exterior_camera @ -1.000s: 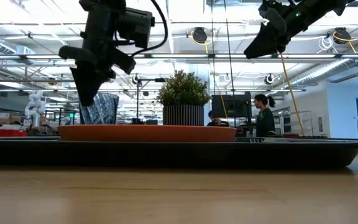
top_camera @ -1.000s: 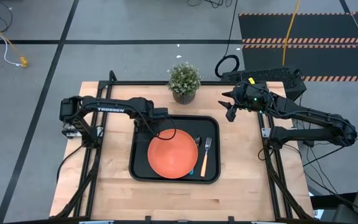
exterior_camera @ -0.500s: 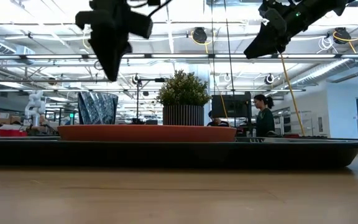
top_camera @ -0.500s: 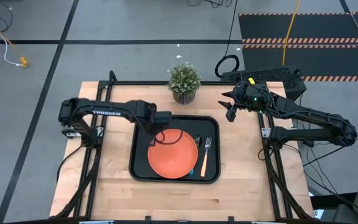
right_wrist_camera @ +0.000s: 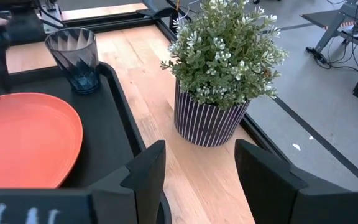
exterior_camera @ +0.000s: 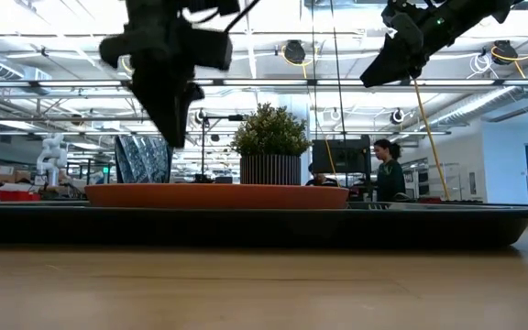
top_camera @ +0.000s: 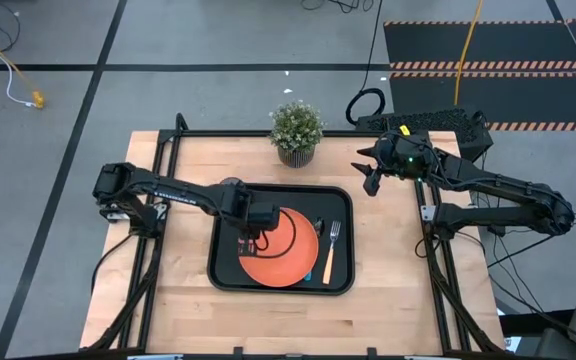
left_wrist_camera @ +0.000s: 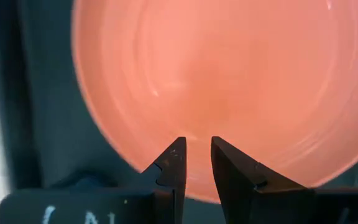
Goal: Pick and place plate/cup/fork/spoon on tray
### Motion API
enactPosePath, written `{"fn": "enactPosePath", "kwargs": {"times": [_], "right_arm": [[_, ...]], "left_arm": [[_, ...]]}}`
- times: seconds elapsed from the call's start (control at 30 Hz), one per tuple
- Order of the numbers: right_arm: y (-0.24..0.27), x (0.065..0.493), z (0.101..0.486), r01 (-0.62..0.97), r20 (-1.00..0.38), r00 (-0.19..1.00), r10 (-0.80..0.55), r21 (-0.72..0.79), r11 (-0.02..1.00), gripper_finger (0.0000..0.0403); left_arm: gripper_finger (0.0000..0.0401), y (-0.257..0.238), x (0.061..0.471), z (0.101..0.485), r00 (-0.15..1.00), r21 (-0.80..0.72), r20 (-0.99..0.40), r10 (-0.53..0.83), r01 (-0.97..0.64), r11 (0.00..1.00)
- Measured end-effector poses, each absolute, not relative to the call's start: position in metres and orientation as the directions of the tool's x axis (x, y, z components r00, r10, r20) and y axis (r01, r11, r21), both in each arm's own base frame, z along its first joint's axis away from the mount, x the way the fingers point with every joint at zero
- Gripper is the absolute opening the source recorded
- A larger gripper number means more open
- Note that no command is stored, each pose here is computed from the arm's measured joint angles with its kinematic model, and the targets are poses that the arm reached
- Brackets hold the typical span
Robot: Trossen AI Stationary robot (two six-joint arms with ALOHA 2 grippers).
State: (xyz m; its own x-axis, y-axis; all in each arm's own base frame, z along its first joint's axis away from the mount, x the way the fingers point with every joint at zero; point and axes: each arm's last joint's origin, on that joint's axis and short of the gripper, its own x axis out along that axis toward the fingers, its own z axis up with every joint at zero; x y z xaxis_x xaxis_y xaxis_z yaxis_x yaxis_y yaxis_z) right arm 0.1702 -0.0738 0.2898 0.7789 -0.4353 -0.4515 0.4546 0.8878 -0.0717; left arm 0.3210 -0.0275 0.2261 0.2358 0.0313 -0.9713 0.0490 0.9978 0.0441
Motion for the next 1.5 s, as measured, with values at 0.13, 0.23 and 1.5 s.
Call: {"fn": "enactPosePath", "kwargs": {"times": [0.13,0.23,1.5], "right_arm": [[-0.074,0.17,0.29,0.455,-0.452,0.779,-0.435,-0.071,0.888,0.0183],[-0.074,0.17,0.29,0.455,-0.45,0.78,-0.436,-0.071,0.888,0.0183],[-0.074,0.171,0.29,0.455,-0.445,0.782,-0.436,-0.07,0.888,0.0183]], "left_arm": [[0.0078,-0.026,0.314,0.203,0.216,0.041,-0.976,0.03,0.044,0.998],[0.0078,-0.022,0.311,0.194,0.214,0.042,-0.976,0.036,0.022,0.999],[0.0078,-0.026,0.295,0.181,0.101,0.047,-0.994,0.048,-0.002,0.999]]}}
